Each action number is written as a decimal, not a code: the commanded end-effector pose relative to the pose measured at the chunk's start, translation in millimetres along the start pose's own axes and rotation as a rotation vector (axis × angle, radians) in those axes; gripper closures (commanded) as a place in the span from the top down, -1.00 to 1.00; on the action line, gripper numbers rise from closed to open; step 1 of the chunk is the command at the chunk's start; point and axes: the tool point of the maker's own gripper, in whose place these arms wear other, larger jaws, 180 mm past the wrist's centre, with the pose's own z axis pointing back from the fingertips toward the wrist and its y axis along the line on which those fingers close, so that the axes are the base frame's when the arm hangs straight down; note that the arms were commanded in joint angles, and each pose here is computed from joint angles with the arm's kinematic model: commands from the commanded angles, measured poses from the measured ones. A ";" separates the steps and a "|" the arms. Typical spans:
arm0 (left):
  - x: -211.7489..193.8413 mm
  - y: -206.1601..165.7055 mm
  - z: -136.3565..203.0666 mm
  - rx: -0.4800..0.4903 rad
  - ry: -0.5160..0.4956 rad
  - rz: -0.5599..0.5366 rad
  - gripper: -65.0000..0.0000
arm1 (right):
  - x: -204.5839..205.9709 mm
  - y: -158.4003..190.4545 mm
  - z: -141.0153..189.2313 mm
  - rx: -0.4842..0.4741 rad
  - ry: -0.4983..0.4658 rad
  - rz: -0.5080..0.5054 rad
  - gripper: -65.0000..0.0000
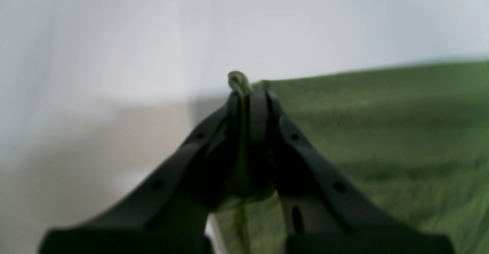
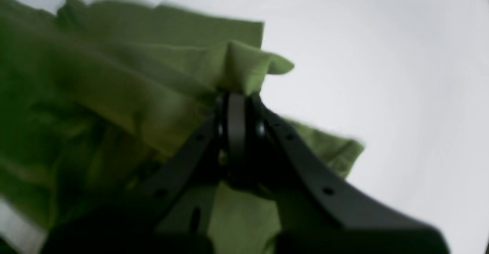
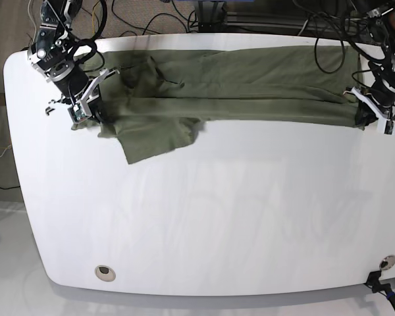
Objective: Fold the T-shirt properly
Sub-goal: 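Lift that edge and fold it over onto the first fold with both grippers, then release, then regrasp the loose sleeve end with the right gripper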
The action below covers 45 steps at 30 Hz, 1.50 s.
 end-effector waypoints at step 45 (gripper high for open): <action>35.5 25.0 27.2 0.150 -0.044 -0.149 0.53 | -8.6 -24.6 17.1 -0.052 0.025 0.025 0.21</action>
